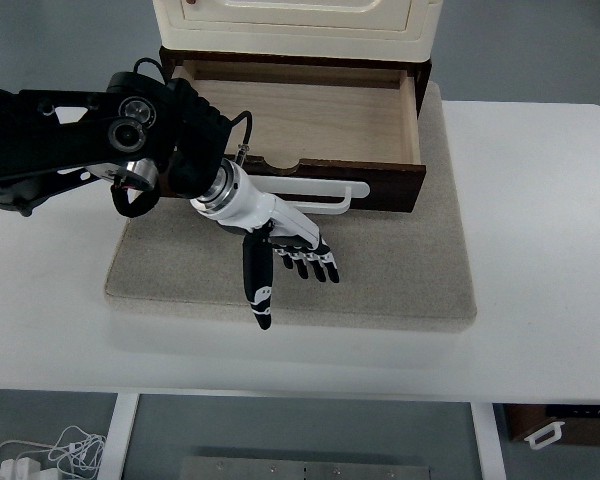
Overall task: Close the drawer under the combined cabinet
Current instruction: 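Place the left hand against the drawer front beside the white handle, then push the brown drawer with the left hand toward the cabinet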
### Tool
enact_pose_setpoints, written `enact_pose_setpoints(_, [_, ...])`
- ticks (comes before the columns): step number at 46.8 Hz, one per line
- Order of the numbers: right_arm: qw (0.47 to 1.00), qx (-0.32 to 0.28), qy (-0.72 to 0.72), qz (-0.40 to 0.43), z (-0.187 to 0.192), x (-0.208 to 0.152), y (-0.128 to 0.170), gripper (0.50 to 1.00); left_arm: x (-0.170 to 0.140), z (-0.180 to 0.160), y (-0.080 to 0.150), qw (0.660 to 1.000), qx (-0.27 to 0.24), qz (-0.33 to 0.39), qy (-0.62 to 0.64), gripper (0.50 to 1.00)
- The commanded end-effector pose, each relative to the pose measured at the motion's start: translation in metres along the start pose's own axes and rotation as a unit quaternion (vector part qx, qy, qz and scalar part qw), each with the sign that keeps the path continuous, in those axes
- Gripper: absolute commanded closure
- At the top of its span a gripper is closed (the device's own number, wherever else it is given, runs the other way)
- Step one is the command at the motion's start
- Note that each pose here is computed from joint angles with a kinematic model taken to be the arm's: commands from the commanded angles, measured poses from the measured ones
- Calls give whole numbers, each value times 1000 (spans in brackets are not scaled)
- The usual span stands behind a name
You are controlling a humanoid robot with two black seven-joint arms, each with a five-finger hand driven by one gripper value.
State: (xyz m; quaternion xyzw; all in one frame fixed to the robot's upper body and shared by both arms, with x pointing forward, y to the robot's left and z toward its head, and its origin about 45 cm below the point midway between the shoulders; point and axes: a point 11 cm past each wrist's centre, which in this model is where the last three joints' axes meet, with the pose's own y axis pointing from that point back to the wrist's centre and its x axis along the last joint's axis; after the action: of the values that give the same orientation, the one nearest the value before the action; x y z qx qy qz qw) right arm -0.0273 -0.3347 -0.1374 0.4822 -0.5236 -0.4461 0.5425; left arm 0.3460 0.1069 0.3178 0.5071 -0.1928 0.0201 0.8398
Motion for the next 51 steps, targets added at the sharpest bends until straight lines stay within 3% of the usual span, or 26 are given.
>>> enact_pose_setpoints(1, [1000,0,0,0,0,0,0,548,5,-1,2,1000,5,7,-3,504])
enact_pose_setpoints(51, [1000,0,0,0,0,0,0,548,36,-30,7,997,43,52,30,504])
